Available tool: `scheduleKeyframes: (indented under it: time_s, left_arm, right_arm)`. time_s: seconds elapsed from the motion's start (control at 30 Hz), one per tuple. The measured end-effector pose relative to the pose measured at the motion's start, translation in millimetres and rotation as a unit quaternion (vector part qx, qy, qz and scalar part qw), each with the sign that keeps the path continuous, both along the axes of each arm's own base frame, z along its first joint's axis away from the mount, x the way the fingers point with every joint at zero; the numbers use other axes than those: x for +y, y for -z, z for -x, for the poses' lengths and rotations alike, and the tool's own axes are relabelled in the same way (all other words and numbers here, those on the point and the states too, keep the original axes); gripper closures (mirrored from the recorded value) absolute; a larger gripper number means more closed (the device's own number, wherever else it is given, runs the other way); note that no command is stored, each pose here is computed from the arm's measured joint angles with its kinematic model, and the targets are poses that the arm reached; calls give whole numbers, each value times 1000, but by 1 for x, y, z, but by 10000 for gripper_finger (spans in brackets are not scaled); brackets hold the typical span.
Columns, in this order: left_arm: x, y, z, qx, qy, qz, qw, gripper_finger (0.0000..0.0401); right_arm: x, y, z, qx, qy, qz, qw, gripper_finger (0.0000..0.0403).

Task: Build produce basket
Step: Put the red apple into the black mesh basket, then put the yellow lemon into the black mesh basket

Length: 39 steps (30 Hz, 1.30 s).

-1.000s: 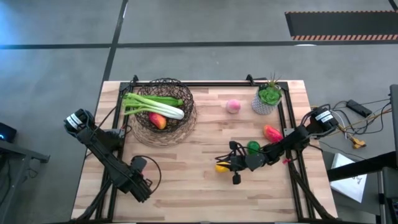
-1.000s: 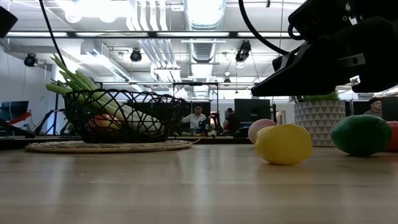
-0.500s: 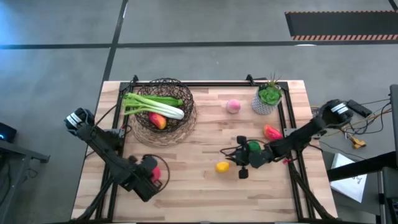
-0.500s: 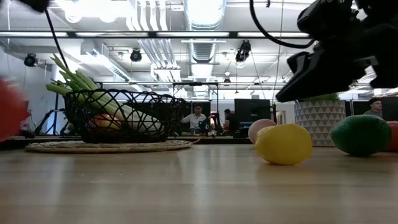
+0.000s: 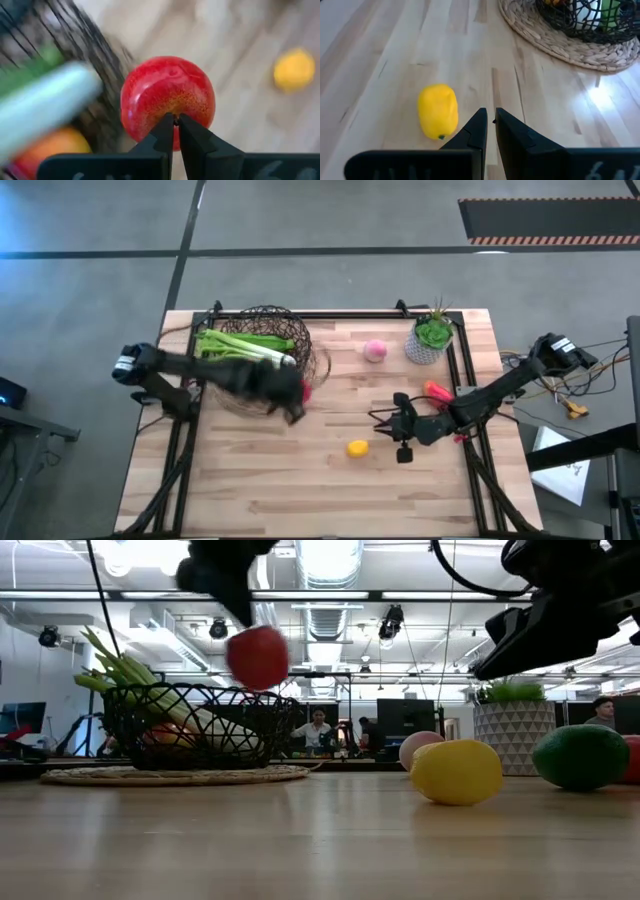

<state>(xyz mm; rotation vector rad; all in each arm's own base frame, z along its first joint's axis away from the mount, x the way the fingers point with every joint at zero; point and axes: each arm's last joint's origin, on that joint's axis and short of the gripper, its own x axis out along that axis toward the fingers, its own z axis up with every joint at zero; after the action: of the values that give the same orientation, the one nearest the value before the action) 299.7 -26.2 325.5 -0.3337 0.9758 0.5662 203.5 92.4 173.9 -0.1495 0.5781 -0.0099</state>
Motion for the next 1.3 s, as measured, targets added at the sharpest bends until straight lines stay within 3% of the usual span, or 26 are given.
scheduleKeyframes:
  time_s: [0.2,0.33,0.57,0.8,1.03,1.3]
  left_arm:
    - [68,-22,1,5,-20,-41,999,396]
    - [91,-7,9,45,-26,8,999,396]
    - [89,42,26,159,-24,52,986,396]
    - [89,76,28,169,-20,56,984,396]
    - [90,77,25,157,-1,38,987,383]
    - [90,53,27,150,4,27,988,287]
  right_arm:
    - [1,10,-3,21,10,-4,1000,374]
    - [3,18,-5,37,18,-5,999,374]
    - [4,27,-8,50,20,0,999,374]
    - [7,25,-14,21,-3,15,1000,374]
    - [8,22,-15,9,-14,25,1000,374]
    - [7,22,-14,11,-8,17,1000,374]
